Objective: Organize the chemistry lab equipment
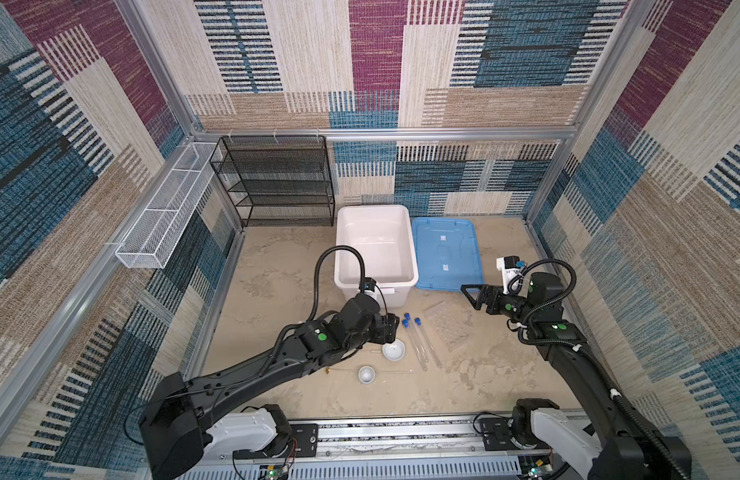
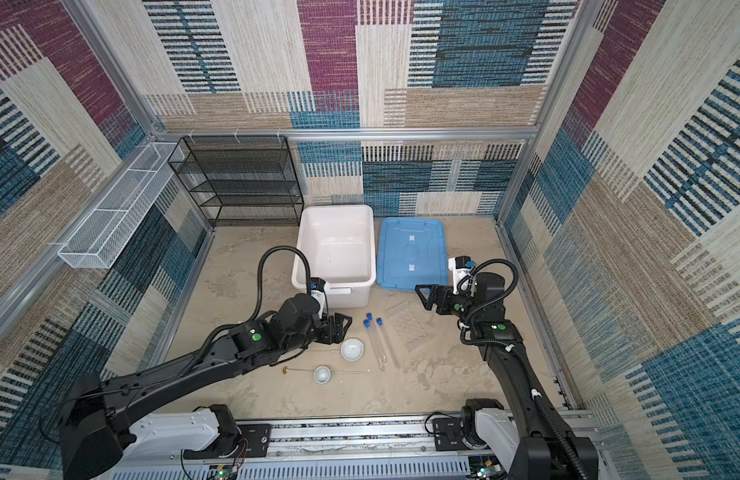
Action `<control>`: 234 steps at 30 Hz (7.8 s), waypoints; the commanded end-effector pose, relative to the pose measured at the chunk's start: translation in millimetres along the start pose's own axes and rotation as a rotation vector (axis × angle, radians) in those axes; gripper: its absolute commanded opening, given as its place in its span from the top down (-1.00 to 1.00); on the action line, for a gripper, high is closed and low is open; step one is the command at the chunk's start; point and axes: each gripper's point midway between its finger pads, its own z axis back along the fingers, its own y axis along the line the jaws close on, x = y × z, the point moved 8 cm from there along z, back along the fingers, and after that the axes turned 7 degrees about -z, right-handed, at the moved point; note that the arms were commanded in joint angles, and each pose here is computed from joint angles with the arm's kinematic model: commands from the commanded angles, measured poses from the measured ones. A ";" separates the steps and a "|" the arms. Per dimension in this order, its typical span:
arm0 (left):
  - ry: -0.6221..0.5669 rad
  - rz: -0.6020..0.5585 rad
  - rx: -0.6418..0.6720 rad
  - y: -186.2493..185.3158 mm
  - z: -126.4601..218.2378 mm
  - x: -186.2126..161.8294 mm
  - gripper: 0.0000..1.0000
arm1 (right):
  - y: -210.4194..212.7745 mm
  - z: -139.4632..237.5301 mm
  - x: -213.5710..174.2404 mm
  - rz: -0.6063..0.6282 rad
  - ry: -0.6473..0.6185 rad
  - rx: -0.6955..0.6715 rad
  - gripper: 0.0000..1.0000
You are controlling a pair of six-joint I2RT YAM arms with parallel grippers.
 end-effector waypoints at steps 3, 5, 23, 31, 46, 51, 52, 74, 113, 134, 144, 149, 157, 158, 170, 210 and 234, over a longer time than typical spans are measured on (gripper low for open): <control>0.068 -0.009 0.000 -21.6 -37.5 -7.3 -0.40 | 5.4 -3.3 -10.2 -0.020 0.043 -0.007 -0.78; 0.111 -0.019 -0.012 -28.7 -54.3 -12.3 -0.31 | 5.4 -7.7 -15.8 -0.021 0.066 -0.003 -0.77; 0.293 -0.116 0.123 -33.1 -119.7 -40.1 0.18 | 0.1 -11.7 -29.0 -0.036 0.092 -0.010 -0.75; 0.353 -0.117 0.138 -31.0 -133.4 -52.7 0.25 | -0.4 -12.3 -27.3 -0.024 0.095 -0.022 -0.75; 0.400 -0.141 0.183 -31.6 -133.1 -57.8 0.48 | 2.2 -8.6 -25.9 -0.026 0.083 -0.025 -0.75; 0.431 -0.162 0.166 -37.1 -141.9 -58.9 0.42 | 2.5 -9.3 -24.4 -0.032 0.083 -0.025 -0.75; 0.436 -0.163 0.170 -36.9 -143.6 -59.5 0.40 | 2.5 -9.2 -24.6 -0.033 0.084 -0.025 -0.75; 0.389 -0.099 0.093 -37.9 -147.4 -50.3 0.60 | 13.0 -10.4 -5.9 -0.028 0.030 0.018 -0.79; -0.196 -0.234 -0.339 -54.5 -75.4 -0.4 0.68 | 48.8 -76.7 -38.0 -0.055 0.378 0.243 -0.23; -0.197 -0.174 -0.329 -50.6 -83.4 -6.7 0.67 | 45.4 -78.5 -42.4 -0.076 0.394 0.236 0.49; -0.207 -0.167 -0.322 -50.3 -81.6 -5.0 0.67 | 43.6 -76.5 -48.5 -0.085 0.407 0.241 0.48; -0.209 -0.159 -0.331 -51.7 -83.0 -4.2 0.67 | 42.6 -76.3 -49.5 -0.086 0.406 0.238 0.57; -0.210 -0.162 -0.330 -51.5 -83.5 -4.2 0.25 | 40.8 -77.1 -48.7 -0.075 0.393 0.218 0.64; -0.219 -0.165 -0.338 -52.4 -82.0 -3.3 -0.02 | 40.5 -76.6 -47.5 -0.066 0.383 0.207 0.64; -0.173 -0.100 -0.308 -62.6 -45.9 26.4 -0.99 | 45.1 -50.4 -8.3 0.135 0.085 -0.008 0.65; 0.099 0.023 -0.192 -65.5 -90.0 2.3 -0.86 | 18.0 -39.6 -1.2 0.338 -0.288 -0.285 0.69; 0.082 0.019 -0.103 -55.8 -86.7 -1.0 -0.86 | 2.5 -54.4 -17.8 0.354 -0.220 -0.326 0.59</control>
